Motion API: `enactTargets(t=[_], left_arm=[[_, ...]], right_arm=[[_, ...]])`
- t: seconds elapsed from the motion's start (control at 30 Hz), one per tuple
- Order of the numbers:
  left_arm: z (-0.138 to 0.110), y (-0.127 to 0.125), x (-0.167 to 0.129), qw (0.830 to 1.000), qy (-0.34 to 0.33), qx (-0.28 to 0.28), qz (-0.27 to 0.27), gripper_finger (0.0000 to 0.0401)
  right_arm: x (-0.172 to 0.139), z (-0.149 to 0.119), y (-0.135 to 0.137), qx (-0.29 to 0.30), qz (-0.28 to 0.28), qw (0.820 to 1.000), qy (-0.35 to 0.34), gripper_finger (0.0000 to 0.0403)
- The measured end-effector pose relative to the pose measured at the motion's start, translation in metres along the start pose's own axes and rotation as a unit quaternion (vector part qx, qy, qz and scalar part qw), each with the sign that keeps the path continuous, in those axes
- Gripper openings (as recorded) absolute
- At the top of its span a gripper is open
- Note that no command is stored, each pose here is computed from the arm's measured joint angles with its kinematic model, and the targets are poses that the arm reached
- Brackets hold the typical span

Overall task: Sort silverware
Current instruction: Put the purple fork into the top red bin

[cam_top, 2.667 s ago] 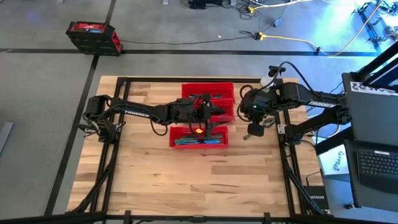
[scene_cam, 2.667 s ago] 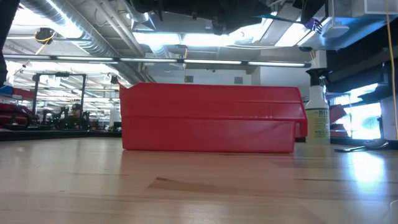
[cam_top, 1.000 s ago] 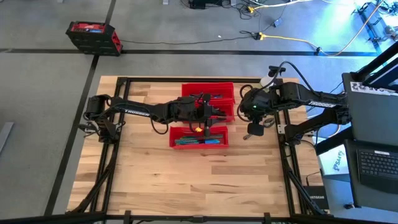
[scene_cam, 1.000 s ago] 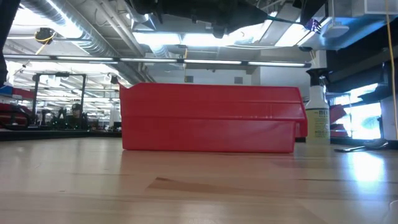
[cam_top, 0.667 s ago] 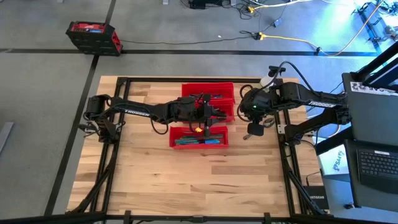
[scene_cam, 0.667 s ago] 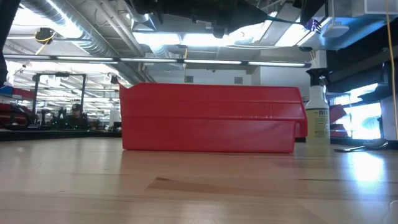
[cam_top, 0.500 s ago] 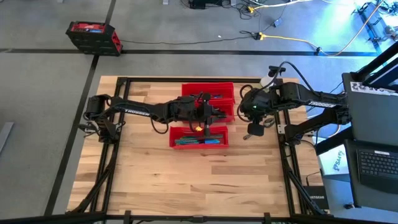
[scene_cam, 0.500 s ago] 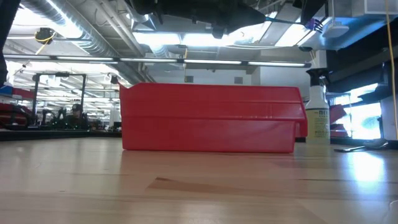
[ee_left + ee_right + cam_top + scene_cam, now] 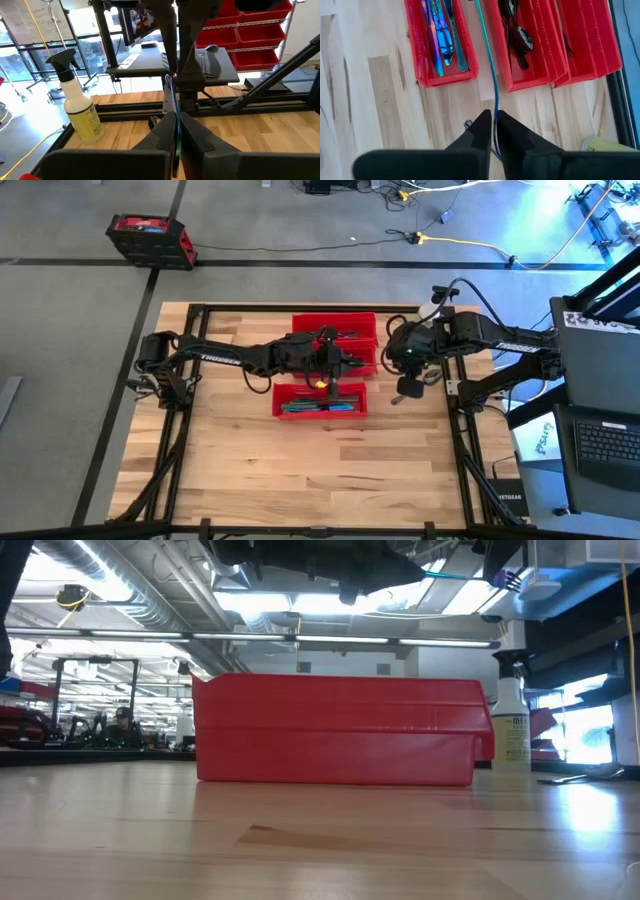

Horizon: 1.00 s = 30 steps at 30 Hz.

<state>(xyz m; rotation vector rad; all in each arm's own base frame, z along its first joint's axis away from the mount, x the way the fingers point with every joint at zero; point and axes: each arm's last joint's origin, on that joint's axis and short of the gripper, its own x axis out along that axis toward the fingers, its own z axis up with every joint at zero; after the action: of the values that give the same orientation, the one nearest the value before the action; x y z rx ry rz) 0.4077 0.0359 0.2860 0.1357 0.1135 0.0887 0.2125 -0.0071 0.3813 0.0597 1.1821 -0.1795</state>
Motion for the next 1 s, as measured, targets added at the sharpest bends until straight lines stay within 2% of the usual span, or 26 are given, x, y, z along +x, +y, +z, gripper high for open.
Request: enactTargets(t=[0.17, 0.37, 0.47, 0.6, 0.7, 0.87, 1.0], left_arm=[[0.000, 0.000, 0.000, 1.000, 0.001, 0.002, 0.000, 0.0000], [-0.002, 0.011, 0.000, 1.000, 0.004, -0.019, 0.016, 0.0000], [-0.003, 0.019, 0.000, 0.999, 0.007, -0.024, 0.026, 0.0000], [-0.009, 0.034, -0.001, 0.999, 0.027, -0.015, 0.039, 0.0000], [-0.017, 0.051, -0.003, 0.997, 0.055, 0.028, 0.040, 0.0000], [-0.025, 0.081, -0.009, 0.986, 0.079, 0.138, 0.045, 0.0000], [-0.031, 0.116, -0.018, 0.978, 0.077, 0.192, 0.029, 0.0000]], right_arm=[[0.000, 0.000, 0.001, -0.017, 0.025, 1.000, 0.001, 0.0066], [0.000, 0.007, 0.001, -0.045, 0.010, 0.998, -0.034, 0.0156], [-0.001, 0.013, 0.001, -0.046, -0.015, 0.996, -0.070, 0.0195], [-0.007, 0.021, -0.003, -0.045, -0.075, 0.990, -0.111, 0.0242], [-0.015, 0.023, -0.006, -0.036, -0.121, 0.983, -0.129, 0.0270], [-0.022, 0.025, -0.007, -0.031, -0.131, 0.981, -0.142, 0.0294], [-0.022, 0.025, -0.007, -0.017, -0.138, 0.980, -0.145, 0.0296]])
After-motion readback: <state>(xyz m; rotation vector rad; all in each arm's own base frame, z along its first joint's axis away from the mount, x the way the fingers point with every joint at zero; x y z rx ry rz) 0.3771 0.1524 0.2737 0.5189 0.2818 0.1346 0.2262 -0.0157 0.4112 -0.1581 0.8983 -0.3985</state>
